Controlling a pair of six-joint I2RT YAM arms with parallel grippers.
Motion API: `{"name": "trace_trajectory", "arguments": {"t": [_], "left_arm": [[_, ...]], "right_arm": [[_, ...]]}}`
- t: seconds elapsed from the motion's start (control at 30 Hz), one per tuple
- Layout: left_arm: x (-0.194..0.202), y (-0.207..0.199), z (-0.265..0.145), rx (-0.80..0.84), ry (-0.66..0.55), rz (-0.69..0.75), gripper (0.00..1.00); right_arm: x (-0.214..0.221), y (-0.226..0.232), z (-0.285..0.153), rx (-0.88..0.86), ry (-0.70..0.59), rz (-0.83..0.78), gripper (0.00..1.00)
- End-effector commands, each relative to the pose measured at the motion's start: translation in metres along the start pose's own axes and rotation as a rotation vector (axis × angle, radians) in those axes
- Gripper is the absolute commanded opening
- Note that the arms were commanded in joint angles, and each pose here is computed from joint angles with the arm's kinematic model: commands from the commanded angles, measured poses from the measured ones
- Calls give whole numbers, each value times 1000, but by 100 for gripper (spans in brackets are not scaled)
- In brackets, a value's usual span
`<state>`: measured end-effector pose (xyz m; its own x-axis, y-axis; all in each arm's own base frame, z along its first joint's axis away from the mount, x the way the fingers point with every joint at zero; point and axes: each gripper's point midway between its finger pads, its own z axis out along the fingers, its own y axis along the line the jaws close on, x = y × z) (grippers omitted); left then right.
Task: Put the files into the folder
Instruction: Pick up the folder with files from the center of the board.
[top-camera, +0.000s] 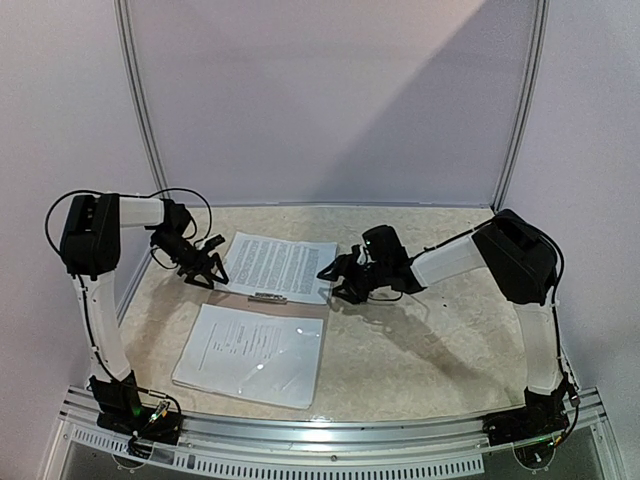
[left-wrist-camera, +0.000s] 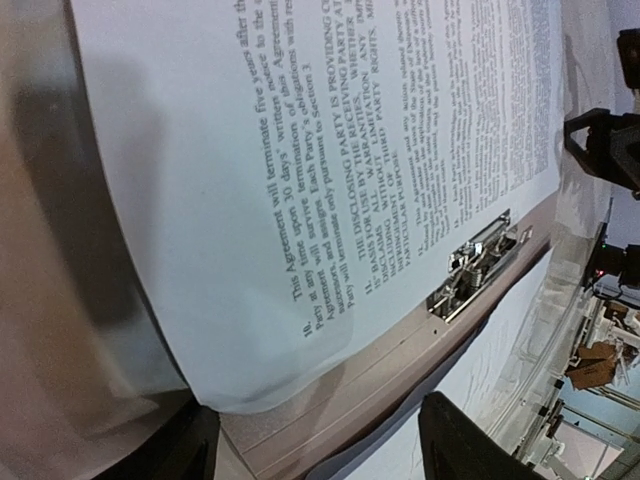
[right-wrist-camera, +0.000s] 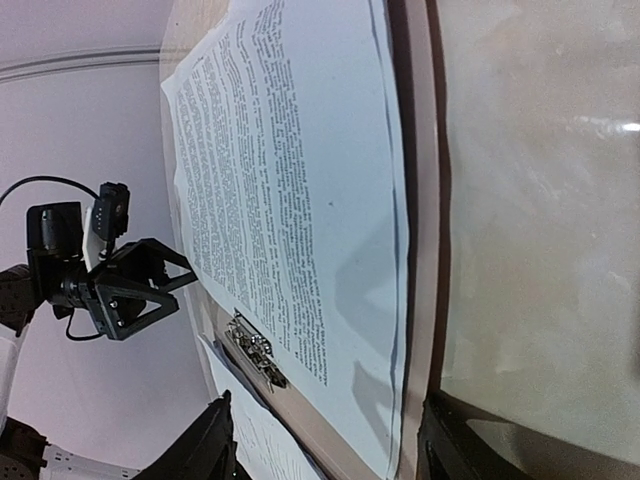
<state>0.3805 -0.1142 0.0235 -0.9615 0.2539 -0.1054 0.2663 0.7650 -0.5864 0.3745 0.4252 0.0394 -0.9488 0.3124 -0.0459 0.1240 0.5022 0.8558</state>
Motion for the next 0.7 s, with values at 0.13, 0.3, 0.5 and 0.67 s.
{"name": "trace_trajectory", "arguments": {"t": [0.13,0.3,0.5,0.67], "left_arm": [[5,6,24,30,36,19,69],[5,5,24,35,42,30,67],[5,4,24,51,44,28,64],[5,5,23,37,46,38,64]], "right_arm": [[30,50,18,-225,109,-52,58],[42,84,15,-313,145,-90,57],[50,124,8,-433,159,-172,53],[50,121,10,-410,165,-181,53]]}}
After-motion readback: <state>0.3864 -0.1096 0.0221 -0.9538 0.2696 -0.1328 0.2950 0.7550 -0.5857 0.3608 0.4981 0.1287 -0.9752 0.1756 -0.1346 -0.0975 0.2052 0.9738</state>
